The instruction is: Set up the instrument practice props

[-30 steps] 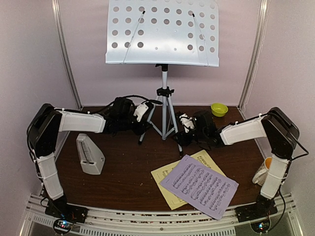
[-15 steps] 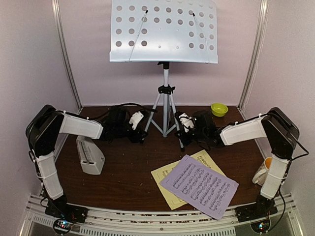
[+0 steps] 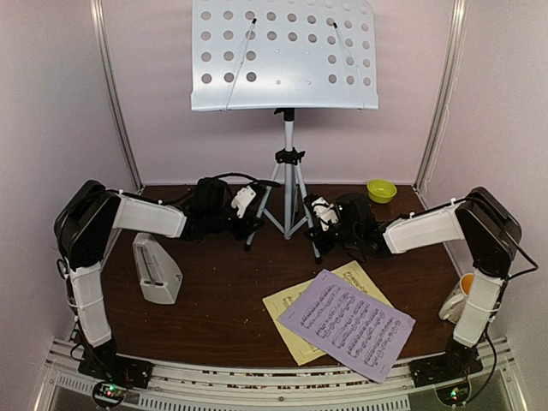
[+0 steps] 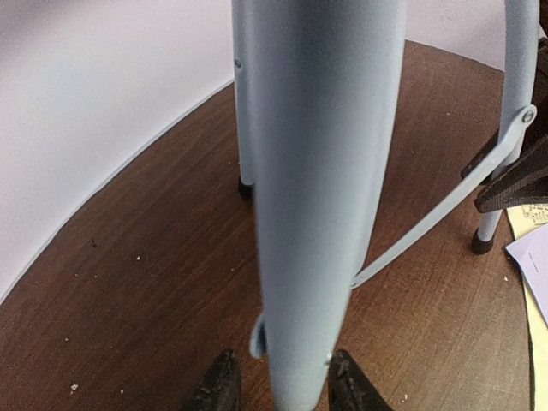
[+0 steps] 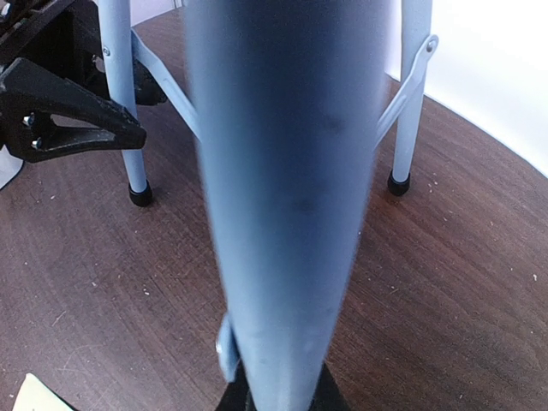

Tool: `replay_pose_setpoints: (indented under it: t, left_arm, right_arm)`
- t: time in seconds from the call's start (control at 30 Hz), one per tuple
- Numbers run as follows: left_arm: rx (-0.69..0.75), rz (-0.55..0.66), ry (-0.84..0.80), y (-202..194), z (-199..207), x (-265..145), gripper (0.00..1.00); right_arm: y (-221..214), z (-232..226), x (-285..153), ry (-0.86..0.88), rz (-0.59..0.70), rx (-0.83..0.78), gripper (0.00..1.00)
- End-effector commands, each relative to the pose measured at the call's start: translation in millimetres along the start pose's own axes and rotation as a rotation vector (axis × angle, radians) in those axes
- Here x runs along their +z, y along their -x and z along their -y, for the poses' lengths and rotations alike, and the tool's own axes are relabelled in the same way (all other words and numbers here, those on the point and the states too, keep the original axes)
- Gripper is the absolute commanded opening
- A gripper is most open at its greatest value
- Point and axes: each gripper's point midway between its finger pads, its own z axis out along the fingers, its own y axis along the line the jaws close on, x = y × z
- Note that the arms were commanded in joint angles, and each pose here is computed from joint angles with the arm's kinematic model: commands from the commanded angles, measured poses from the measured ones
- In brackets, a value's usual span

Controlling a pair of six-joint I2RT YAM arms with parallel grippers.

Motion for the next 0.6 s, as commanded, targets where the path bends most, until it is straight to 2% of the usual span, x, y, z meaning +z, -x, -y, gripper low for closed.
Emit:
replay_pose_setpoints:
  t: [0.0, 0.2, 0.37, 0.57]
  left_arm:
    - [0.02, 0.06, -0.016, 14, -1, 2, 0.25]
    - [0.016, 0.03, 0.022, 8, -3, -12, 0.0]
    - [-0.01, 0.016, 0.066, 7, -6, -30, 0.0]
    - [-0.048, -0.021, 0.115, -3, -9, -47, 0.0]
  right_arm:
    - [26, 4, -15, -0.008, 0.071, -0.004, 0.0]
    - [28, 10, -22, -0.033, 0.062, 0.015, 0.0]
    - [30, 16, -37, -0.064, 0.039, 0.043, 0.0]
    - [11, 23, -53, -0.1, -0.032, 0.064, 0.0]
